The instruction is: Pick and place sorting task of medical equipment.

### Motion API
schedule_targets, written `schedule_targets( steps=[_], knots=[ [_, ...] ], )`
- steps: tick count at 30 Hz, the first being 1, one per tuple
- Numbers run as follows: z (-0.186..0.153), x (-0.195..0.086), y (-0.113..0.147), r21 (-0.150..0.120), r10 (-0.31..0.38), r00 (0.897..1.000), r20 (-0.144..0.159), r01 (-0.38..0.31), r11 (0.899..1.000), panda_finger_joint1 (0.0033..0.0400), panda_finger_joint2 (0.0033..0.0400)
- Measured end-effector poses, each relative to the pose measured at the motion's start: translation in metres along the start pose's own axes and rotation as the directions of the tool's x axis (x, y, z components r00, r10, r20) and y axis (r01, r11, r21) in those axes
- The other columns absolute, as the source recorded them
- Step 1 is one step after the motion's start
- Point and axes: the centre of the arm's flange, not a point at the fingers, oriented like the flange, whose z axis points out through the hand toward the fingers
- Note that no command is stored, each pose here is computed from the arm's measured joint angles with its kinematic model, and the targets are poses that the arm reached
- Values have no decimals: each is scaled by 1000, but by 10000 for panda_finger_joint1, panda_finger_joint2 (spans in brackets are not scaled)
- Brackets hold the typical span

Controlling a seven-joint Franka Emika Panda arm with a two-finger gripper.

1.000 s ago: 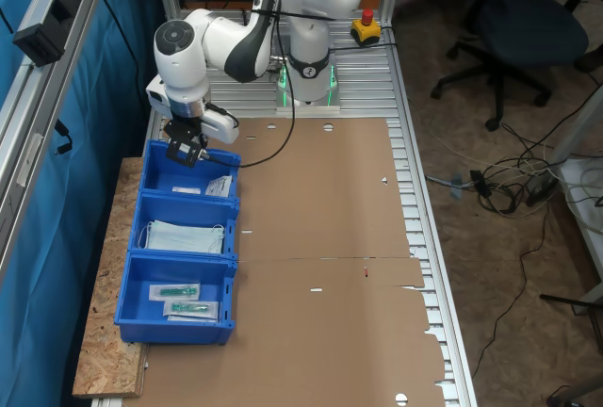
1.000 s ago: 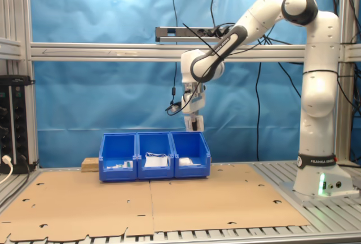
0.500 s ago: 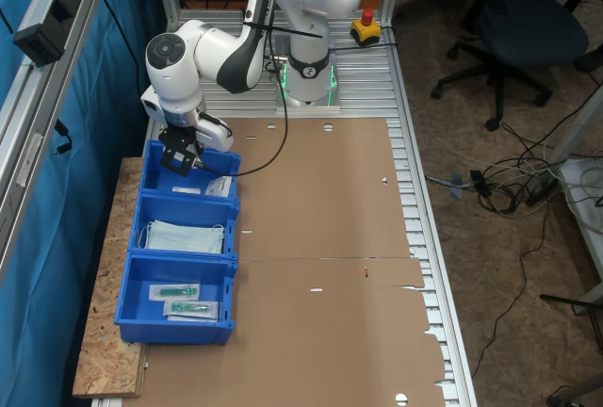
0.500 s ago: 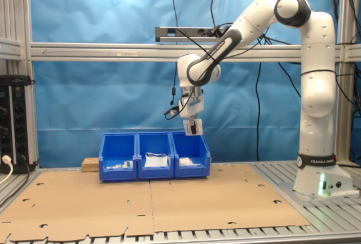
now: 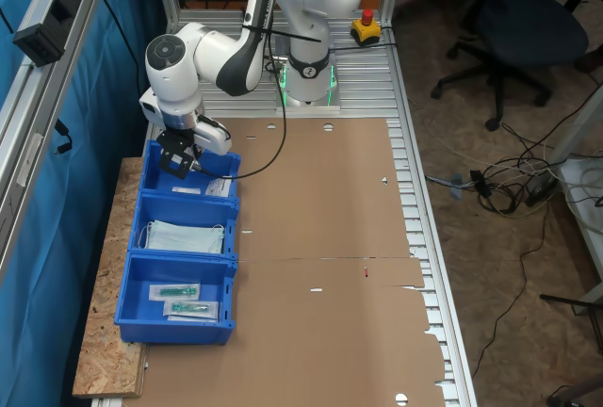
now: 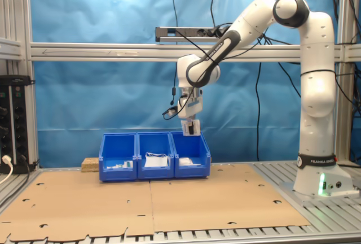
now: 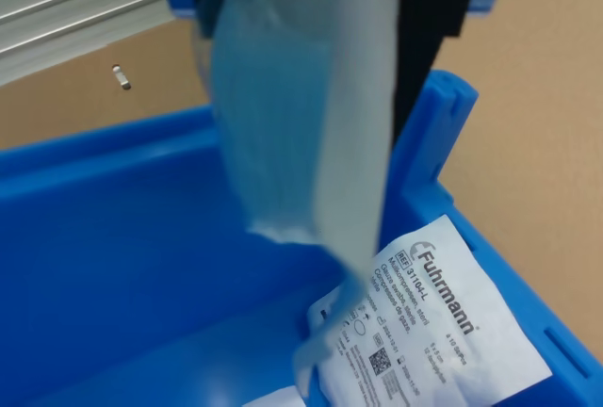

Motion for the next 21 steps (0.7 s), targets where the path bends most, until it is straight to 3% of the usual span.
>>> schedule_targets(
  steps=[21],
  knots=[
    [0,5,-6,40,-1,999,-44,2,999,59,59]
  ],
)
